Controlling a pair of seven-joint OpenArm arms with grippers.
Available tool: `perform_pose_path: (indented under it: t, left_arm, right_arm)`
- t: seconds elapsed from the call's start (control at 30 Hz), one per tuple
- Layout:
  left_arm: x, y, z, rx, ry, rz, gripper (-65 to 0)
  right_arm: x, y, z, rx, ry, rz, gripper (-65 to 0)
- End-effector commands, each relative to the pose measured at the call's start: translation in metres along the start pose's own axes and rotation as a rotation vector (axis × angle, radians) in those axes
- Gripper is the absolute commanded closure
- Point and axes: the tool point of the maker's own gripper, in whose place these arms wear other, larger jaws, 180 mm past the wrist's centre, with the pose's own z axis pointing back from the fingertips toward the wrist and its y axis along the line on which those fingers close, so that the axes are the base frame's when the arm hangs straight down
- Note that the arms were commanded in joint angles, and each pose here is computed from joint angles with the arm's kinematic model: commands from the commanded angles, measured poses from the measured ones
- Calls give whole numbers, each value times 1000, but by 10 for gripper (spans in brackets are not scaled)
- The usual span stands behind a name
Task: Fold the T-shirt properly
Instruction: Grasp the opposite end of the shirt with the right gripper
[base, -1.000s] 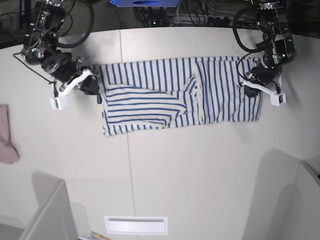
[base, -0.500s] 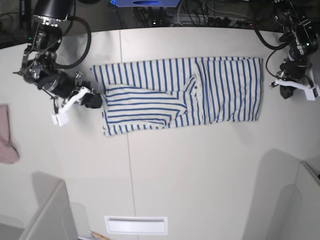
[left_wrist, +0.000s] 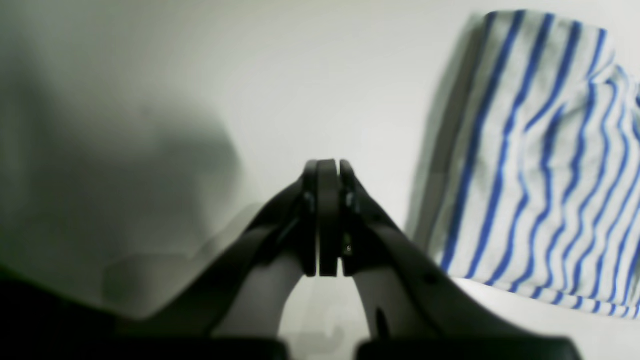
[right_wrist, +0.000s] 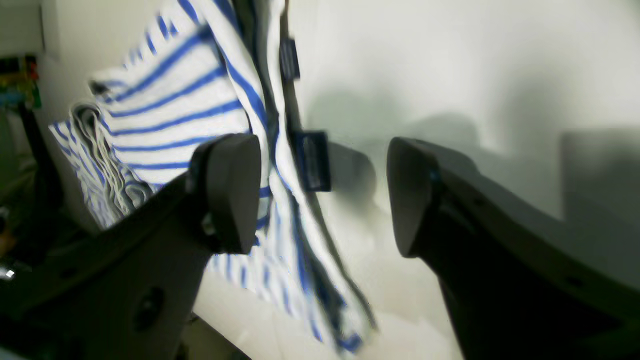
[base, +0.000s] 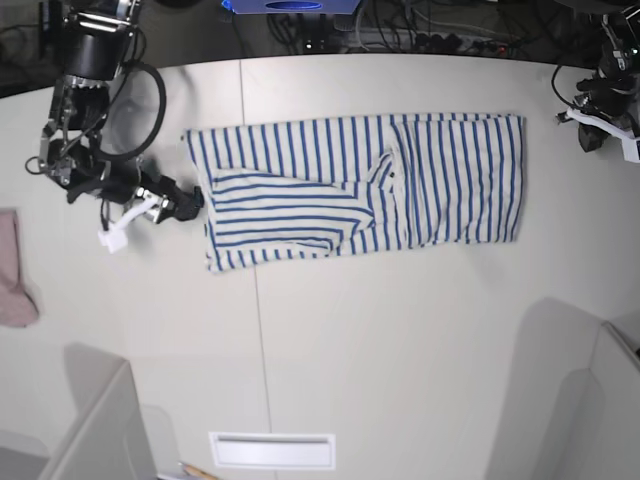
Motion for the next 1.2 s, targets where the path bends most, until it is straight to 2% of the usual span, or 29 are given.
perform_pose_path:
  t: [0.0, 0.33, 0.43, 0.63, 0.7, 0.8, 0.83, 1.03, 1.17]
  left_arm:
    - [8, 6, 2, 13, -26, -4, 0]
    - [8, 7, 0, 14, -25, 4, 0]
    - [15, 5, -2, 12, -43, 6, 0]
    - [19, 15, -14, 123, -36, -85, 0]
    - [19, 15, -15, 148, -37, -101, 0]
    - [17, 7, -26, 141, -15, -142, 0]
    - [11, 4, -31, 140, 8, -163, 0]
    - [-3, -15, -51, 140, 74, -275, 0]
    - [-10, -54, -67, 63, 97, -354, 0]
  right_arm:
    - [9, 4, 2, 9, -14, 24, -365]
    - [-42, 30, -31, 47, 167, 110, -363]
    - [-47, 33, -35, 53, 185, 118, -363]
    - [-47, 41, -40, 73, 177, 111, -356]
    - [-46, 42, -40, 74, 174, 110, -287]
    - [-38, 43, -42, 76, 128, 107, -54]
    - [-36, 42, -42, 75, 116, 107, 0]
    - [-27, 40, -38, 64, 92, 120, 0]
    - [-22, 42, -37, 62, 86, 132, 0]
